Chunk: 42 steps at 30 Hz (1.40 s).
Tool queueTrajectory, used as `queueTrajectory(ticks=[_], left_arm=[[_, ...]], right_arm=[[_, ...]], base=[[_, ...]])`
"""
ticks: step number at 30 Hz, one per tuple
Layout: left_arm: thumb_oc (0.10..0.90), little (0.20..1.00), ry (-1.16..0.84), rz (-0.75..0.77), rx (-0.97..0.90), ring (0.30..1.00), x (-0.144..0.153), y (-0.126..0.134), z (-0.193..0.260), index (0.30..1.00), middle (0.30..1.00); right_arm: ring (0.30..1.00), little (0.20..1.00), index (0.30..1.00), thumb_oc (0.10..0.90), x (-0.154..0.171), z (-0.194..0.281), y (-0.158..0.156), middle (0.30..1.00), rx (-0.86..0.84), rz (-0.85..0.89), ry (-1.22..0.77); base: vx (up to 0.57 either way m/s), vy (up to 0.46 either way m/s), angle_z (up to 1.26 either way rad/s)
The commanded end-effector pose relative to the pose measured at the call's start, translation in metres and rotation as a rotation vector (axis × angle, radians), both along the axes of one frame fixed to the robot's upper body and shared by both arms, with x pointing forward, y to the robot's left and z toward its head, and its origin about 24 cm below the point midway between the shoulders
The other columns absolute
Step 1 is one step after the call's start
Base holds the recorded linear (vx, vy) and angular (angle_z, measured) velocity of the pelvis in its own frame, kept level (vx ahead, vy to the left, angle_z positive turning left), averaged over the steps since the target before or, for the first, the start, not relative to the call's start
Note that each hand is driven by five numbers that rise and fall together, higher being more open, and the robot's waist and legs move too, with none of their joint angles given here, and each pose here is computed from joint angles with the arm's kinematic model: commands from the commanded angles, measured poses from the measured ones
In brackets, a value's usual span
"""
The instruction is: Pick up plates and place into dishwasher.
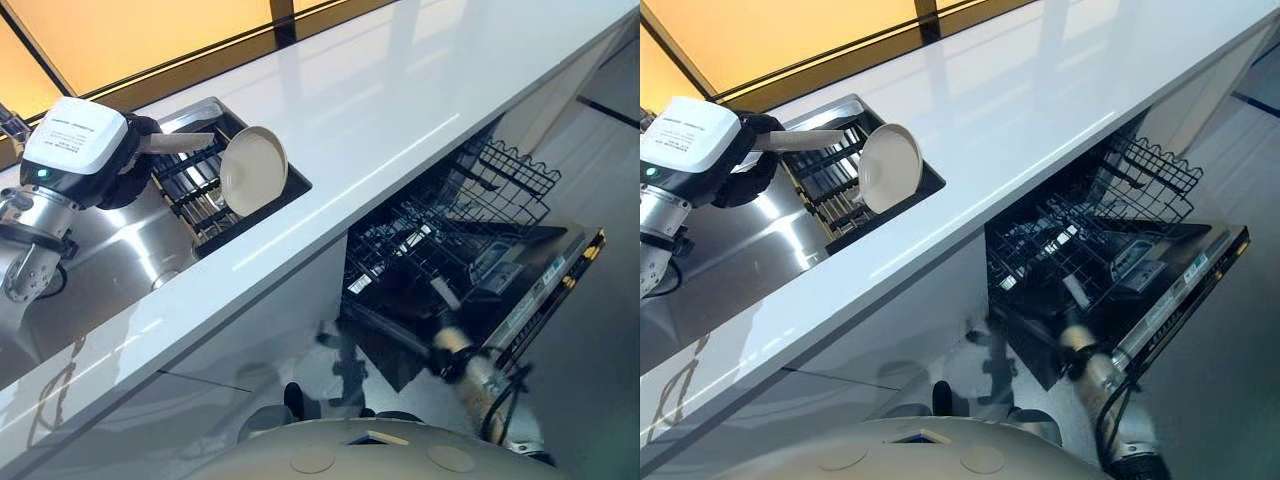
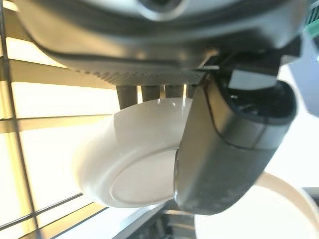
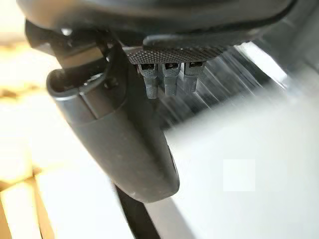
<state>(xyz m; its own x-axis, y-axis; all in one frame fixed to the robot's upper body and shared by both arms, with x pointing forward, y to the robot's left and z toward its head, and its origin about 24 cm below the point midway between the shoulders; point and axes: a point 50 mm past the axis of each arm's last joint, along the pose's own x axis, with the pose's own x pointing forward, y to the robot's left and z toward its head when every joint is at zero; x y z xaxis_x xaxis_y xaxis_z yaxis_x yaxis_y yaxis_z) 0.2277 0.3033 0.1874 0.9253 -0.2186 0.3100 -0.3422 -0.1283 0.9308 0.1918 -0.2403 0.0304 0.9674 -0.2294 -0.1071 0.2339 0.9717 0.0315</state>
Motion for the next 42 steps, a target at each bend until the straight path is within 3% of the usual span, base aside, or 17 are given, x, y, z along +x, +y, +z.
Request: queueTrajectory(ticks=[1,2,5,9,13,19,33,35,41,42], left_arm=[[0.100,0.200,-0.400,0.005,-0.026,0.300,-0.007,0.009,0.069,0.300,0.300],[0.100,0.200,-0.417,-0.046,-0.051,0.300,-0.007,-0.001,0.071,0.300,0.300],[0.100,0.200,-0.424,-0.136,-0.085,0.300,-0.002,-0.018,0.077,0.300,0.300],[0.100,0.200,-0.404,-0.262,-0.153,0.300,0.007,-0.039,0.085,0.300,0.300],[0.100,0.200,-0.365,-0.401,-0.207,0.300,0.011,-0.063,0.092,0.300,0.300],[0.100,0.200,-0.258,-0.644,-0.361,0.300,0.013,-0.096,0.098,0.300,0.300],[0.100,0.200,-0.051,-0.892,-0.410,0.300,0.012,-0.145,0.094,0.300,0.300],[0.100,0.200,-0.028,-0.917,-0.416,0.300,0.011,-0.148,0.093,0.300,0.300],[0.108,0.208,-0.024,-0.928,-0.429,0.307,0.010,-0.150,0.089,0.307,0.307],[0.158,0.258,-0.041,-0.926,-0.429,0.349,0.009,-0.149,0.089,0.349,0.349]], right_arm=[[0.900,0.900,0.900,0.800,0.018,0.109,-0.008,0.900,-0.264,-0.150,-0.612],[0.900,0.900,0.900,0.800,0.017,0.138,-0.005,0.900,-0.387,-0.193,-0.787],[0.900,0.900,0.900,0.800,0.018,0.173,0.009,0.900,-0.556,-0.142,-0.995],[0.900,0.900,0.900,0.800,0.025,0.196,0.024,0.900,-0.685,0.002,-1.094],[0.900,0.900,0.900,0.800,0.032,0.208,0.047,0.900,-0.901,0.276,-1.073],[0.900,0.900,0.900,0.800,0.048,0.220,0.069,0.900,-0.891,0.599,-0.966],[0.900,0.900,0.900,0.800,0.050,0.224,0.107,0.900,-0.831,0.775,-0.991],[0.300,0.200,0.300,0.100,0.051,0.221,0.110,0.300,-0.811,0.798,-0.966],[0.300,0.200,0.300,0.100,0.055,0.212,0.107,0.300,-0.775,0.755,-0.936],[0.300,0.200,0.300,0.100,0.055,0.211,0.105,0.300,-0.773,0.749,-0.933]], base=[[-0.01,0.033,-0.13],[-0.01,0.026,-0.08],[-0.02,0.014,-0.09],[-0.01,-0.004,0.00],[-0.02,-0.016,0.08],[0.01,-0.023,0.08],[0.01,-0.005,0.04],[0.00,0.000,0.00],[0.01,-0.002,0.00],[0.00,0.000,0.00]])
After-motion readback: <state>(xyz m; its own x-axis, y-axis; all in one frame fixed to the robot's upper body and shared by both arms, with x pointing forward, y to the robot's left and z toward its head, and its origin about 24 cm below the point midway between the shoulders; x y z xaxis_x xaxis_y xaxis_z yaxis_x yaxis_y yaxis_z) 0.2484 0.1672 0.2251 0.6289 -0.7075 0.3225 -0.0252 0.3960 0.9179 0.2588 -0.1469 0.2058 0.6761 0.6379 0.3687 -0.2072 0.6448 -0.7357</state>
